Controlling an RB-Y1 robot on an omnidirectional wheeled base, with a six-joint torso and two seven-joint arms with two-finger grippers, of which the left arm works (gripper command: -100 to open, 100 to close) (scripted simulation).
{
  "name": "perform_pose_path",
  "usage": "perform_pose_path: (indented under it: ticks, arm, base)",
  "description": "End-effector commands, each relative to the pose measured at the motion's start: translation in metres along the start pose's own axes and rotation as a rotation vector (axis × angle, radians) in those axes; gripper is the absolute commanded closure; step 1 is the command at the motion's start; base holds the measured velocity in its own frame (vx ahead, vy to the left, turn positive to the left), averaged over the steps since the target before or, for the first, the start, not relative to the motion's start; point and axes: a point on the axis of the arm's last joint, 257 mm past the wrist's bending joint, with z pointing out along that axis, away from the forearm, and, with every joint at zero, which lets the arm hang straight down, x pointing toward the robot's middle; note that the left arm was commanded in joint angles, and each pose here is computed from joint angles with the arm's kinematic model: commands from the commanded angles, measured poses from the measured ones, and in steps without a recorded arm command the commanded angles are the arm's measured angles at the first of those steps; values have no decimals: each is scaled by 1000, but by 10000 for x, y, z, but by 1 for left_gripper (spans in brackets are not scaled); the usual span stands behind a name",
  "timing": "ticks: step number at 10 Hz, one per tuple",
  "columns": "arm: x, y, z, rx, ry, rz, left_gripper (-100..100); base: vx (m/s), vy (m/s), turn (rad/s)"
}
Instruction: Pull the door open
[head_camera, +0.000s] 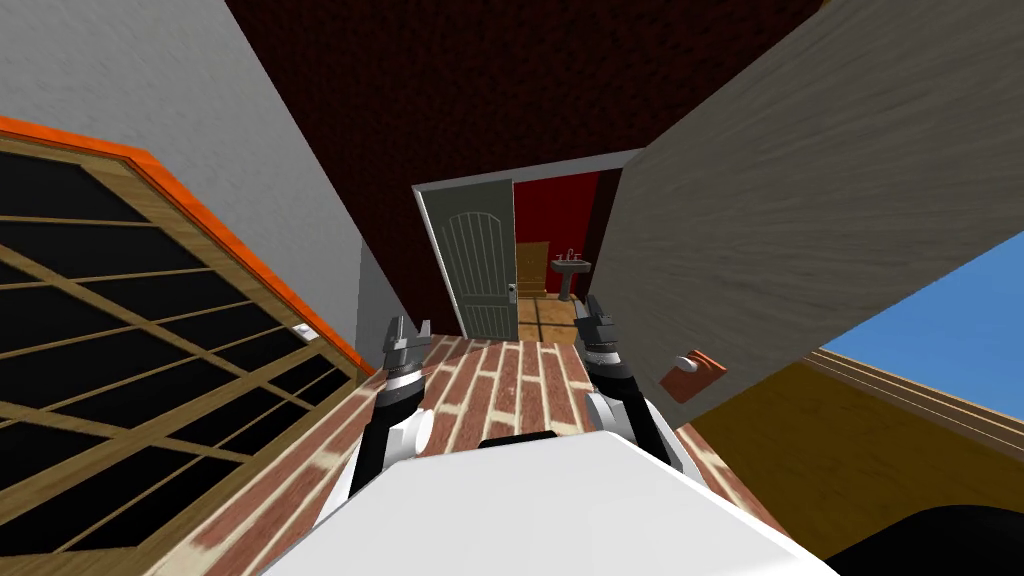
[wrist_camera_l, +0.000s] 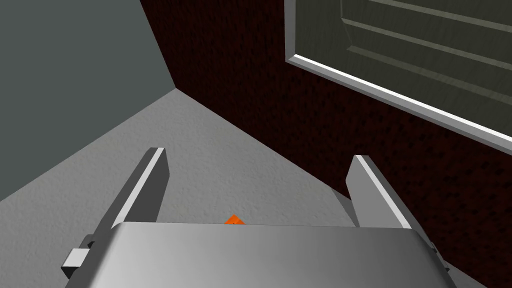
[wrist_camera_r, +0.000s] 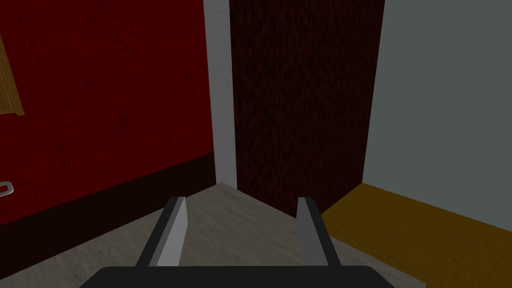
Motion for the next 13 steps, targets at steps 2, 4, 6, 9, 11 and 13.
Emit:
perform_pose_path:
  ticks: [2, 4, 6, 9, 11, 13]
  arm:
    - [14, 255, -37, -53, 10, 0, -100]
    - [21, 400, -50, -83, 15, 0, -100]
    - [30, 630, -76, -132, 22, 0, -100]
    - [39, 868, -109, -182, 29, 1, -100]
    - [45, 1032, -137, -218, 33, 1, -100]
    - [53, 1278, -185, -271, 39, 3, -100]
  base:
    - [142, -46, -61]
    - [112, -30, -46]
    - [131, -58, -76]
    - [109, -30, -48]
    - [93, -39, -54]
    - [105, -41, -72]
